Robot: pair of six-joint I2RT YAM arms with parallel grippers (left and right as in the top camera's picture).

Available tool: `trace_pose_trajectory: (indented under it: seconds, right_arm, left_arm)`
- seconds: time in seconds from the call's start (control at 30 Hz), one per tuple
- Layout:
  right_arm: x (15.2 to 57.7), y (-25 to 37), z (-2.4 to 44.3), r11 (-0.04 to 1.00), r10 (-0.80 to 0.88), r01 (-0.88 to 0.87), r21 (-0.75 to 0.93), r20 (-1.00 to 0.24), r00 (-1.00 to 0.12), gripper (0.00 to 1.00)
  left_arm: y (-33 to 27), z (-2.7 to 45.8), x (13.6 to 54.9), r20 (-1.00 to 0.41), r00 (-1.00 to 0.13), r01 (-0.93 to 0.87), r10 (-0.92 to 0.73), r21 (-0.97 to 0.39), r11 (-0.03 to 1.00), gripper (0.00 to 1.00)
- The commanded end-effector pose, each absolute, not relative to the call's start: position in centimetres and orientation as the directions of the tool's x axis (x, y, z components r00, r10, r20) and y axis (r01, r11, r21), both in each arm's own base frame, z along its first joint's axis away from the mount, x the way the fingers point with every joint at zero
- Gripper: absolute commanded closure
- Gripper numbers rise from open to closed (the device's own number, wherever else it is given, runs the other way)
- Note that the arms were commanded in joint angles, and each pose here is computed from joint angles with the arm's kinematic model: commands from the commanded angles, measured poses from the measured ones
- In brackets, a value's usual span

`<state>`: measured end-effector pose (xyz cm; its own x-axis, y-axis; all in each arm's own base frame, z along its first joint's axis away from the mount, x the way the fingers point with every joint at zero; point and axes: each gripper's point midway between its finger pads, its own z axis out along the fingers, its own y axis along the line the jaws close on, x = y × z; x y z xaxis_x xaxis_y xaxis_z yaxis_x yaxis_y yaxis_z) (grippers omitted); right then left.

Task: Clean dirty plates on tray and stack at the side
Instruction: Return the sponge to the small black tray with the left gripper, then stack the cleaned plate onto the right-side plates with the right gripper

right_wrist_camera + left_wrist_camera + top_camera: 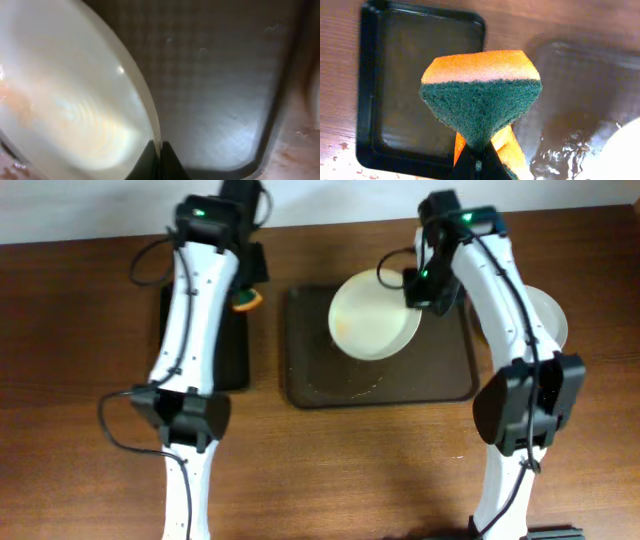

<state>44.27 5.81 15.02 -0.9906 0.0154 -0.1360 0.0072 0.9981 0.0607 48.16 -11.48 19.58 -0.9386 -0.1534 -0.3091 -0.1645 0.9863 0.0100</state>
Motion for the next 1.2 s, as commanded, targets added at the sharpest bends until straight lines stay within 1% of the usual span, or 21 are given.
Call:
trace_pose_trajectory:
  seconds: [0.0, 0.03, 0.1, 0.13, 0.17, 0.23, 0.27, 0.3, 0.33, 0.37, 0.4, 0.43, 0.5, 0.57, 0.7, 0.73, 0.8, 0.97, 1.07, 1.1, 1.17]
  right_arm:
    - [44.7, 3.9, 19.8, 0.999, 0.023, 0.031, -0.031, -0.229, -0.973, 0.96]
    - [44.6, 3.9, 20.7, 0.999, 0.022, 0.031, -0.033, -0.238, -0.971, 0.96]
    - [43.9, 3.8, 21.5, 0.999, 0.023, 0.031, -0.033, -0.230, -0.973, 0.96]
    - [43.4, 3.7, 21.4, 0.999, 0.022, 0.030, -0.037, -0.210, -0.977, 0.96]
    - [43.3, 3.7, 21.4, 0.999, 0.022, 0.030, -0.037, -0.207, -0.978, 0.96]
    - [43.2, 3.7, 21.7, 0.999, 0.022, 0.031, -0.037, -0.208, -0.978, 0.96]
    - [43.0, 3.7, 21.9, 0.999, 0.022, 0.030, -0.037, -0.208, -0.978, 0.96]
    - [42.7, 3.7, 22.3, 0.999, 0.022, 0.030, -0.037, -0.205, -0.978, 0.96]
    - [42.6, 3.7, 22.8, 0.999, 0.022, 0.030, -0.037, -0.209, -0.978, 0.96]
    - [42.4, 3.6, 23.4, 0.999, 0.022, 0.030, -0.036, -0.217, -0.976, 0.96]
    - [42.5, 3.6, 24.1, 0.999, 0.023, 0.031, -0.032, -0.241, -0.970, 0.96]
    - [42.4, 3.6, 24.8, 0.999, 0.023, 0.032, -0.029, -0.260, -0.965, 0.96]
    - [42.0, 3.2, 26.3, 0.998, 0.025, 0.041, -0.047, -0.297, -0.954, 0.96]
    - [41.8, 1.2, 27.4, 0.985, 0.050, 0.103, -0.140, -0.336, -0.940, 0.96]
    - [41.7, -2.2, 28.9, 0.924, 0.033, 0.171, -0.341, -0.375, -0.927, 0.96]
    - [41.9, -3.5, 29.9, 0.873, 0.012, 0.206, -0.442, -0.402, -0.916, 0.96]
    - [42.3, -5.2, 31.6, 0.795, -0.009, 0.263, -0.547, -0.444, -0.896, 0.96]
    - [44.0, -5.4, 34.0, 0.719, -0.086, 0.305, -0.624, -0.515, -0.853, 0.96]
    - [44.8, -4.8, 38.7, 0.520, -0.234, 0.353, -0.778, -0.527, -0.817, 0.96]
    - [45.6, -2.6, 40.3, 0.500, -0.278, 0.394, -0.771, -0.574, -0.770, 0.96]
    - [46.1, -0.5, 40.6, 0.530, -0.303, 0.401, -0.748, -0.608, -0.734, 0.96]
  left_arm:
    - [-6.8, 18.5, 48.9, -0.263, -0.938, -0.229, -0.224, -0.014, 0.973, 1.00]
    - [-5.9, 17.5, 48.9, -0.235, -0.941, -0.249, -0.245, -0.012, 0.968, 1.00]
    - [-4.9, 12.5, 49.0, -0.126, -0.950, -0.280, -0.284, -0.048, 0.959, 1.00]
    - [-4.8, 10.0, 48.6, -0.072, -0.957, -0.276, -0.280, -0.066, 0.959, 1.00]
    - [-5.9, 6.6, 47.9, 0.002, -0.977, -0.211, -0.213, -0.145, 0.967, 1.00]
    - [-5.7, 3.1, 46.4, 0.074, -0.973, -0.229, -0.220, -0.144, 0.963, 1.00]
    - [-5.4, 2.5, 46.1, 0.083, -0.971, -0.232, -0.223, -0.130, 0.964, 1.00]
    - [-4.7, 2.5, 46.1, 0.070, -0.972, -0.230, -0.225, -0.092, 0.969, 0.66]
    - [-4.7, 3.2, 46.3, 0.059, -0.978, -0.206, -0.201, -0.096, 0.974, 0.18]
    - [-4.5, 4.3, 46.6, 0.044, -0.982, -0.186, -0.183, -0.100, 0.977, 0.10]
    - [-4.1, 6.3, 47.0, 0.020, -0.982, -0.186, -0.185, -0.101, 0.977, 0.07]
    - [-3.2, 9.2, 47.5, -0.017, -0.979, -0.198, -0.201, -0.103, 0.975, 0.07]
    - [-1.7, 16.1, 47.7, -0.116, -0.966, -0.218, -0.233, -0.128, 0.967, 0.00]
    - [-2.1, 19.7, 48.2, -0.200, -0.950, -0.202, -0.240, -0.191, 0.961, 0.00]
    - [-2.5, 19.7, 48.0, -0.192, -0.953, -0.196, -0.234, -0.199, 0.960, 0.00]
    - [-2.5, 19.7, 48.0, -0.192, -0.953, -0.196, -0.234, -0.199, 0.960, 0.00]
    - [-2.5, 19.7, 48.0, -0.192, -0.953, -0.196, -0.234, -0.199, 0.960, 0.00]
    - [-2.5, 19.7, 48.0, -0.192, -0.953, -0.197, -0.235, -0.199, 0.960, 0.00]
    - [-2.5, 19.7, 48.0, -0.192, -0.953, -0.196, -0.235, -0.199, 0.960, 0.00]
    - [-2.5, 19.7, 48.0, -0.192, -0.953, -0.196, -0.234, -0.199, 0.960, 0.00]
    - [-2.5, 19.7, 48.0, -0.192, -0.953, -0.196, -0.235, -0.199, 0.960, 0.00]
